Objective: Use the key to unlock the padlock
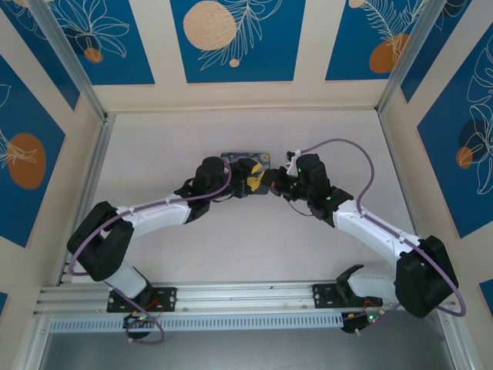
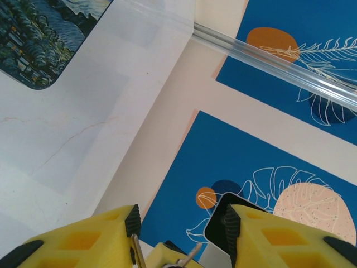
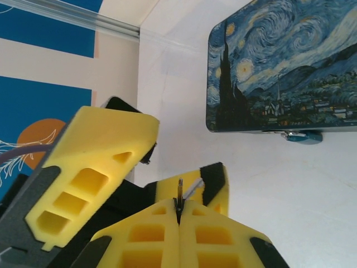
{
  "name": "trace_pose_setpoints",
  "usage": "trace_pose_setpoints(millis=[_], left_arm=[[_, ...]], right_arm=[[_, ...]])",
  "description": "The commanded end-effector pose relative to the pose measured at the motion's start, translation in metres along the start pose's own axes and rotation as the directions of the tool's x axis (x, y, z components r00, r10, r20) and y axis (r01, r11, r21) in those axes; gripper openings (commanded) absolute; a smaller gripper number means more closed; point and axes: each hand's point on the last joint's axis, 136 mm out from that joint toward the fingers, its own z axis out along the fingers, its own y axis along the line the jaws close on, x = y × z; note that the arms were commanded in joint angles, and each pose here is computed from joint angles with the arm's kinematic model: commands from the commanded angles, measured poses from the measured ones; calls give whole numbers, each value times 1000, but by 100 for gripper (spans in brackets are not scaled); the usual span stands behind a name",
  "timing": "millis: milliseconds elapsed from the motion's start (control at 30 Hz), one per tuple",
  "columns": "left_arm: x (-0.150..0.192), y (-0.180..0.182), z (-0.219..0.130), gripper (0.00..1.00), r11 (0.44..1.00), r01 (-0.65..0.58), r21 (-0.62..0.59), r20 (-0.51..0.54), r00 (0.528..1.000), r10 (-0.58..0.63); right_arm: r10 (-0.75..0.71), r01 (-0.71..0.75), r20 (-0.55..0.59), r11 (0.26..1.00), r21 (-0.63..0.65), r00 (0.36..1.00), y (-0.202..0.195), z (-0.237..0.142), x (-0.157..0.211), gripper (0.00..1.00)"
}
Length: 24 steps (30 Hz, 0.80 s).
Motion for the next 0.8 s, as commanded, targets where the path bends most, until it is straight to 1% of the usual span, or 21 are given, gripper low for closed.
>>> trace_pose_setpoints(millis=[0,500,767], left_arm=[[7,-13,1,44,999,-18,42,-5,1000,18],[2,-5,-4,35,1000,-30,7,25,999,30],[1,-3,-5,26,1000,-31,-1,32,999,31]], right_arm=[[11,-11,4,1000,-10,1000,0,-2,1,0],[12,-12,30,1000,4,999,-4,-12,-5,0],[11,-11,29,1000,4,1000,-4,-13,-5,0]])
